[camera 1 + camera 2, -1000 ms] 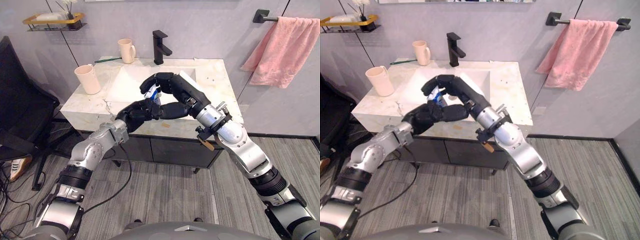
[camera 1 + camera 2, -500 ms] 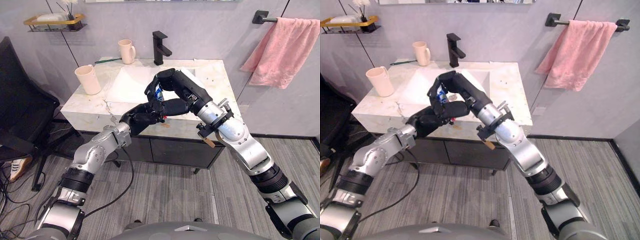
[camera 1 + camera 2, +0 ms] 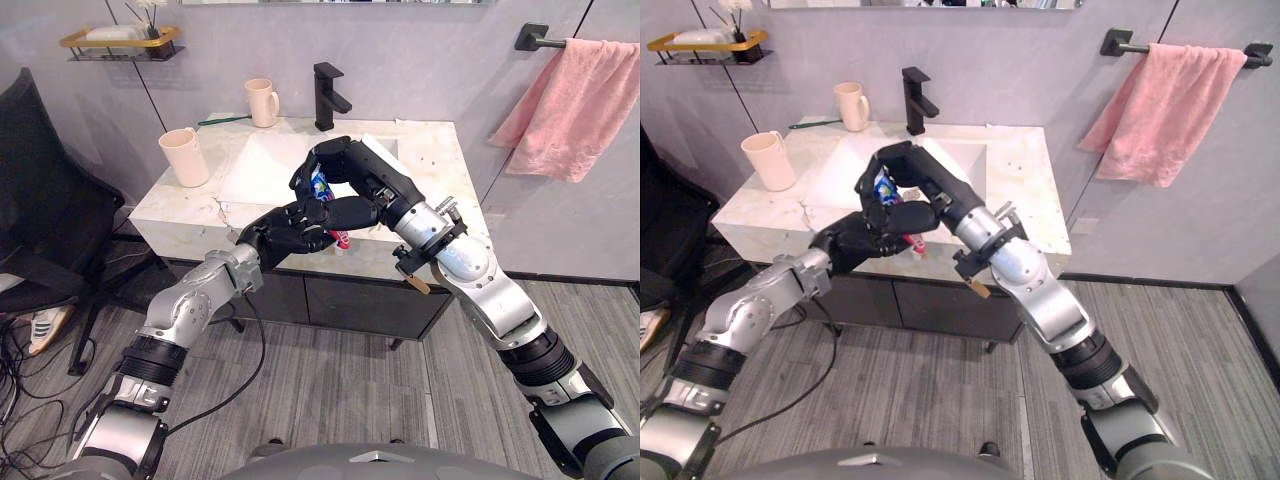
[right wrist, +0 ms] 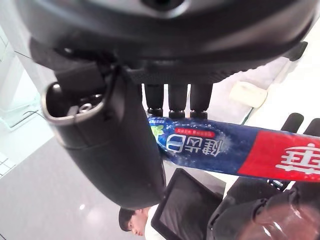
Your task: Organize the bathroom.
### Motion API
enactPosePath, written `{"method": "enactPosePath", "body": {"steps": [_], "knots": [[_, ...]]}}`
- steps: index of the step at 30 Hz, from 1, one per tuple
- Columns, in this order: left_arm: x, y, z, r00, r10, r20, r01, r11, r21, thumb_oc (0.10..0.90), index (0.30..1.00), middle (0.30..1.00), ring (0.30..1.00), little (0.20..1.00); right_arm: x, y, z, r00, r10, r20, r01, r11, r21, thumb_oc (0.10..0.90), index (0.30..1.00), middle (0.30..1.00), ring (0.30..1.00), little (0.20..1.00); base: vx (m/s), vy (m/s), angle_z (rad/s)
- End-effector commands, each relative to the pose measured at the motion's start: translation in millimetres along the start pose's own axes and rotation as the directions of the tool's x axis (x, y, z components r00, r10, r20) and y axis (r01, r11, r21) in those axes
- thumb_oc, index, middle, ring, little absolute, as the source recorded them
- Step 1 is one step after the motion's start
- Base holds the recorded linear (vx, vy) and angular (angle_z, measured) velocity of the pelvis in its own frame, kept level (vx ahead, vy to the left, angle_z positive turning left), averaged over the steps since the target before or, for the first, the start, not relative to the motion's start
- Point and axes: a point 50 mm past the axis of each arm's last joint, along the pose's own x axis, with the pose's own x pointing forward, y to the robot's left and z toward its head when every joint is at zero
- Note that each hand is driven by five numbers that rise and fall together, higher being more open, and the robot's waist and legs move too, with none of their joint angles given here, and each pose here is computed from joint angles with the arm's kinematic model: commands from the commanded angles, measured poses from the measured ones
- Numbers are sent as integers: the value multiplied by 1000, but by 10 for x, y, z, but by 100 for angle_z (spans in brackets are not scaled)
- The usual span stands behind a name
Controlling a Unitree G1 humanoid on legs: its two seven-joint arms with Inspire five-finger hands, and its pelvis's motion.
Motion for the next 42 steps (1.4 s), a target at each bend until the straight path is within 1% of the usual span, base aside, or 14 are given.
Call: {"method": "enactPosePath", "body": {"steps": [1, 8, 10, 15, 20, 23, 28, 34, 37, 40, 42], "knots": [[42, -125, 632, 969, -57, 242, 50, 998, 37, 800, 900, 900, 900, 900, 139, 18, 583, 950, 20, 312, -17, 1000, -11, 400, 300, 300, 300, 300, 0, 0, 0], [-9, -82, 588, 970, -38, 240, 34, 999, 20, 800, 900, 900, 900, 900, 113, -12, 574, 952, 7, 306, -3, 1000, -15, 400, 300, 300, 300, 300, 1, -1, 0], [-73, -67, 583, 969, -42, 245, 37, 999, 23, 800, 900, 900, 900, 900, 86, -32, 569, 952, -4, 306, 11, 1000, -21, 400, 300, 300, 300, 300, 5, -13, 5], [-249, -166, 473, 966, -124, 225, 119, 992, 36, 800, 900, 900, 900, 900, -5, -89, 563, 950, -38, 309, 51, 998, -35, 400, 300, 300, 300, 300, -1, -14, 7], [-415, -222, 270, 966, -177, 189, 184, 983, -18, 800, 900, 900, 900, 900, -97, -130, 558, 946, -59, 319, 79, 996, -51, 400, 300, 300, 300, 300, -12, -7, 11], [-501, -199, 153, 970, -171, 171, 181, 983, -41, 800, 900, 900, 900, 900, -116, -160, 562, 943, -70, 326, 95, 994, -61, 400, 300, 300, 300, 300, -22, 0, 16], [-568, -141, 110, 974, -145, 172, 158, 985, -64, 800, 900, 900, 900, 900, -112, -187, 567, 940, -87, 329, 113, 992, -61, 400, 300, 300, 300, 300, -9, 2, 10], [-613, -154, 68, 973, -165, 161, 180, 980, -81, 800, 900, 900, 900, 900, -119, -202, 540, 943, -108, 314, 140, 987, -81, 400, 300, 300, 300, 300, -1, 0, 1], [-607, -155, -66, 980, -188, 64, 194, 977, -89, 800, 900, 900, 900, 900, -126, -225, 537, 943, -119, 309, 153, 984, -87, 400, 300, 300, 300, 300, 0, 0, 0], [-649, -106, -263, 986, -163, -36, 156, 977, -147, 800, 900, 900, 900, 900, -164, -272, 533, 942, -122, 312, 162, 981, -104, 400, 300, 300, 300, 300, 0, 0, 0], [-664, -75, -315, 987, -147, -57, 136, 978, -158, 800, 900, 900, 900, 900, -170, -280, 534, 942, -122, 313, 162, 981, -106, 400, 300, 300, 300, 300, 0, 0, 0]]}}
